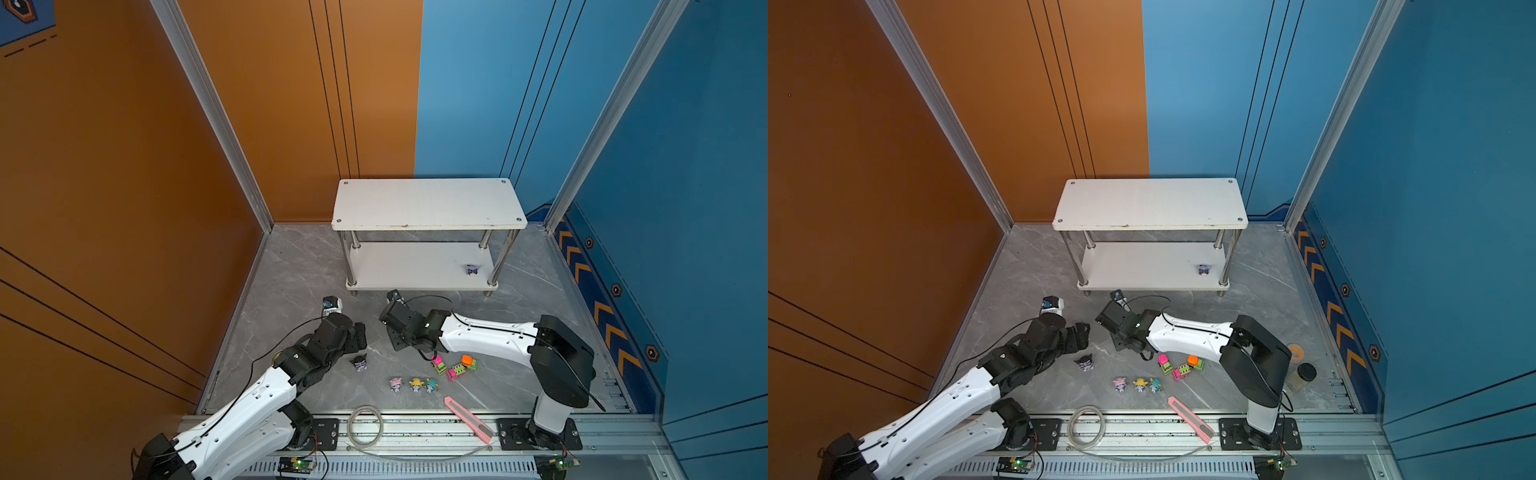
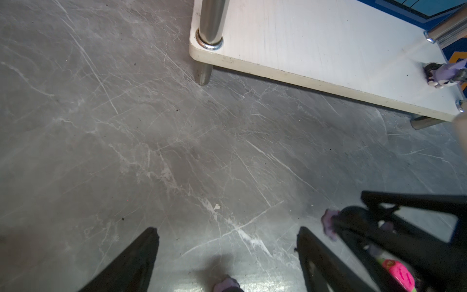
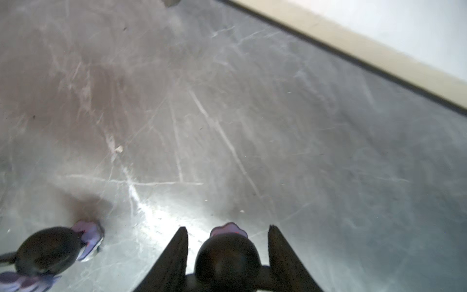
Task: Organize plastic toys on shelves
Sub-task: Pick up the plastic toy from the bottom-center of the table, then place the plastic toy on the shelf.
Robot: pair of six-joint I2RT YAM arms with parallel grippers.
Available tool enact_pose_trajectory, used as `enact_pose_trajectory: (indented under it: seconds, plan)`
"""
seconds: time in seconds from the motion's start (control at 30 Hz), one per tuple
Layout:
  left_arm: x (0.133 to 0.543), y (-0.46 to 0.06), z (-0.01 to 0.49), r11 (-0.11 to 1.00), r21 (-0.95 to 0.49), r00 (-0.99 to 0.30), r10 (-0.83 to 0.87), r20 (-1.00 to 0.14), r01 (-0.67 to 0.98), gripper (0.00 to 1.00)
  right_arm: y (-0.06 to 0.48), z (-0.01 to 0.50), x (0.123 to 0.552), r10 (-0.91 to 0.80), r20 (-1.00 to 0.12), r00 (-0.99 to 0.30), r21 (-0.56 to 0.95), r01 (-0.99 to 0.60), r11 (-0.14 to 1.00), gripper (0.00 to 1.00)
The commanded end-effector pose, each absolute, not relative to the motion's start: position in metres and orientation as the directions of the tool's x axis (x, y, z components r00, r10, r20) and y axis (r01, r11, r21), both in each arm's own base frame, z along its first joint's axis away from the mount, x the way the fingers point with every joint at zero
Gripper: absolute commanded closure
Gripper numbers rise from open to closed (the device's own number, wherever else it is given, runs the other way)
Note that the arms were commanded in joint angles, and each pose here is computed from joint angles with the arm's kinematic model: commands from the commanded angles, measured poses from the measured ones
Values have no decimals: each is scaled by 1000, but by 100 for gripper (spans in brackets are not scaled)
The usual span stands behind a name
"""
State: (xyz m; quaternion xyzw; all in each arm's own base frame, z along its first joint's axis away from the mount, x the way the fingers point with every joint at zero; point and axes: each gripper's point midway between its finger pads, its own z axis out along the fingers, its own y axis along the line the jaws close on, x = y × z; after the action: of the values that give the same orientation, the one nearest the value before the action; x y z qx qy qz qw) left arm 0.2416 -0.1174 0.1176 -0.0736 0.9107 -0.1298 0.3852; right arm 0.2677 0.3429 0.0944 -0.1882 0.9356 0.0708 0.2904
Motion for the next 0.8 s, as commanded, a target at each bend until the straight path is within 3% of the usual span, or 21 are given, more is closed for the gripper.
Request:
enact_pose_trajectory:
  seconds: [0.0, 0.27, 0.77]
  plan:
    - [247, -122, 125, 952, -307, -681, -233, -694, -13, 12, 303, 135, 302, -179, -627, -758, 1, -231, 973, 63]
    - [250, -123, 120, 954, -299, -692, -223, -687, -12, 12, 246, 184, 366, -57, -717, -695, -28, -52, 998, 64]
    - [259, -129, 106, 959, -284, -721, -211, -660, -20, 12, 208, 170, 432, 69, -742, -667, 0, 102, 995, 67]
